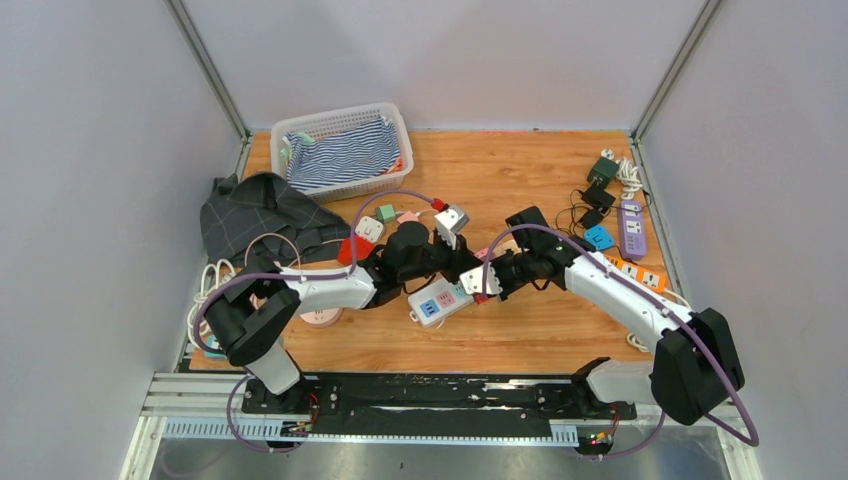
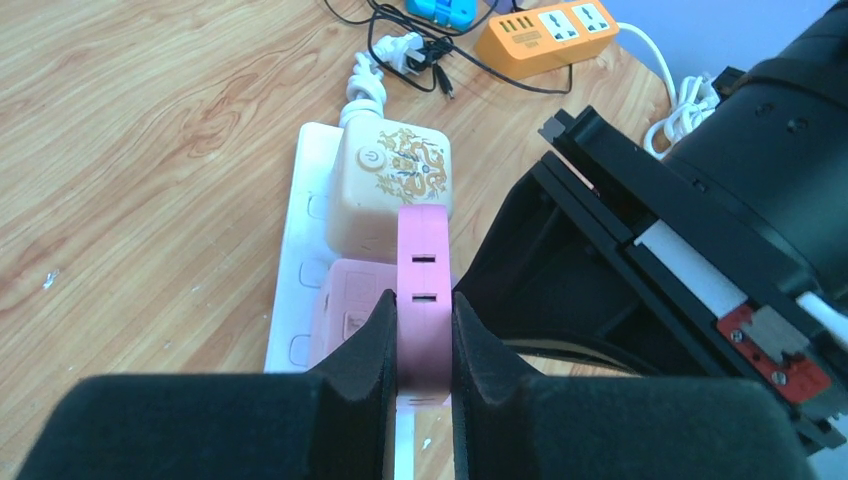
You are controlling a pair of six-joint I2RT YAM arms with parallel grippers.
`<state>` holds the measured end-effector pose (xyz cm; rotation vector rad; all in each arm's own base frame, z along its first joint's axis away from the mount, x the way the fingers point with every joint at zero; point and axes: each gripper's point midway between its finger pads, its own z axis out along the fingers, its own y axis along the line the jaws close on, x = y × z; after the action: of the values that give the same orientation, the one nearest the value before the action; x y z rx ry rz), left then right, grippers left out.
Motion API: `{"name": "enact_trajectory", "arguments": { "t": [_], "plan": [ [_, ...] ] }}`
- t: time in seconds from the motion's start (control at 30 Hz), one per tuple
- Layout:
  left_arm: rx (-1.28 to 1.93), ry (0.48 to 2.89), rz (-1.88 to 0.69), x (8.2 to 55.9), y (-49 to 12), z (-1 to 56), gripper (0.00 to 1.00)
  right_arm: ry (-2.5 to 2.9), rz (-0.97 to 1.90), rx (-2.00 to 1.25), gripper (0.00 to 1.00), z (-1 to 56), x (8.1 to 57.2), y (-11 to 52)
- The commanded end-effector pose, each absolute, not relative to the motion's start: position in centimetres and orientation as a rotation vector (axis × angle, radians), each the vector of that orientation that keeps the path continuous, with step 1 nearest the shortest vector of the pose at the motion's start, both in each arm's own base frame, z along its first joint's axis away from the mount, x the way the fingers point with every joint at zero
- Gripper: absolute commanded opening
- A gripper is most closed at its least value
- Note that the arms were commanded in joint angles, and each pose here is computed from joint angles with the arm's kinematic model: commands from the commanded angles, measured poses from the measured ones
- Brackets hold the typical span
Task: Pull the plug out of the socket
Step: Remove the plug from the socket.
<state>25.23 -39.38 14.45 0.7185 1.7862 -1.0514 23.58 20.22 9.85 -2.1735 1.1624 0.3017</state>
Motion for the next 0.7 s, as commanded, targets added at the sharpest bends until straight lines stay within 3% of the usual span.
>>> {"name": "enact_trajectory", "arguments": {
  "t": [0.0,0.67],
  "plan": [
    [0.814,1.734,-1.234,22.6,-42.6,16.5,0.0,1.396,0.466,-2.357,0.17,3.8,18.6,16.7],
    [0.754,1.737,-1.189,21.8,-39.8,15.8,0.0,1.408,0.473,-2.37,0.17,3.6,18.4,16.7]
  ]
}}
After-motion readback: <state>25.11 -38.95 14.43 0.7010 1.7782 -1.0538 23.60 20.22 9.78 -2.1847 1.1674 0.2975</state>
